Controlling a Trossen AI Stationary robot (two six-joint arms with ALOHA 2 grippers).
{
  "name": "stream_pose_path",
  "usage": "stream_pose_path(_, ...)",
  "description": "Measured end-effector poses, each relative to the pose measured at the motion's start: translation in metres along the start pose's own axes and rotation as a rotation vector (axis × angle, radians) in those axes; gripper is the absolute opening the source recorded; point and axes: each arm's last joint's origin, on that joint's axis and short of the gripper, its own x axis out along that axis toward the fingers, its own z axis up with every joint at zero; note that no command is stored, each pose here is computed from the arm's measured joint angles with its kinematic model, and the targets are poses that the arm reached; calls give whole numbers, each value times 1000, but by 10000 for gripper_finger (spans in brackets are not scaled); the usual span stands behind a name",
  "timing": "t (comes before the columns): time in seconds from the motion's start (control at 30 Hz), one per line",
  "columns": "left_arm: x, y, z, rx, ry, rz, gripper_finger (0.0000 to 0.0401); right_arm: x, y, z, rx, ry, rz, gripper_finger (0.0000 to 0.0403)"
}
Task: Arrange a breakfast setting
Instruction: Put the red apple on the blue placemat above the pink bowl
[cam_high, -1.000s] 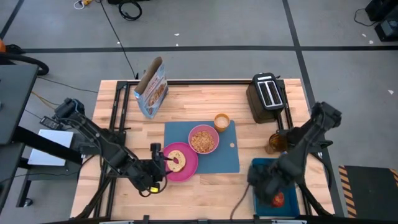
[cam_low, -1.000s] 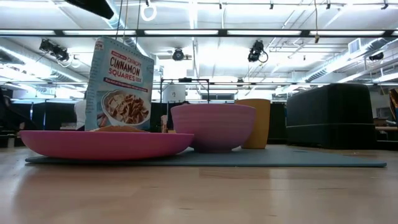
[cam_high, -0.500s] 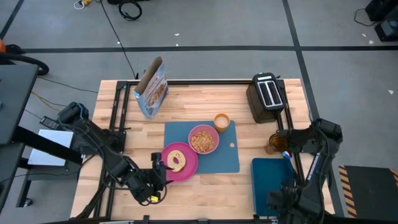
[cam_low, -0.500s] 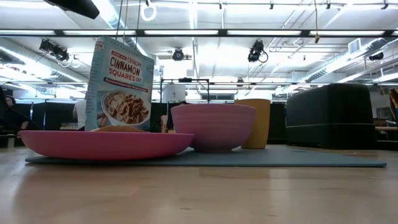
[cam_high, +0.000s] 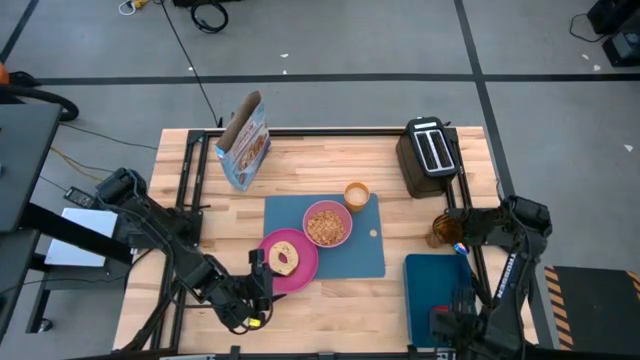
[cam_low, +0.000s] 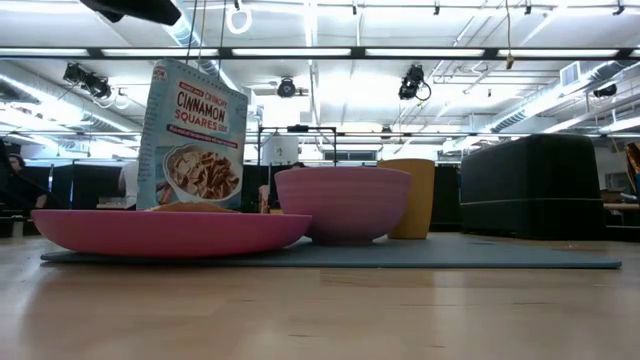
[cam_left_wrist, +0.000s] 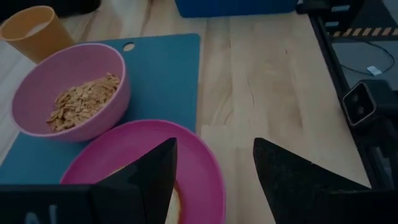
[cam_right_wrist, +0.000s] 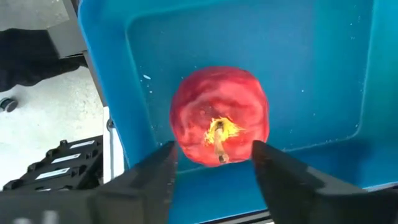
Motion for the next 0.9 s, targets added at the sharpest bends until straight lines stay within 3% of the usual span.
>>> stream_pose_path(0.23,-1,-1,0,-11,-3,-2,219,5,2,-2,-21,-14,-18,127)
stream_pose_path(0.9,-2,-2,-1,-3,-3,-5,219,19,3,-5,-59,29,3,91)
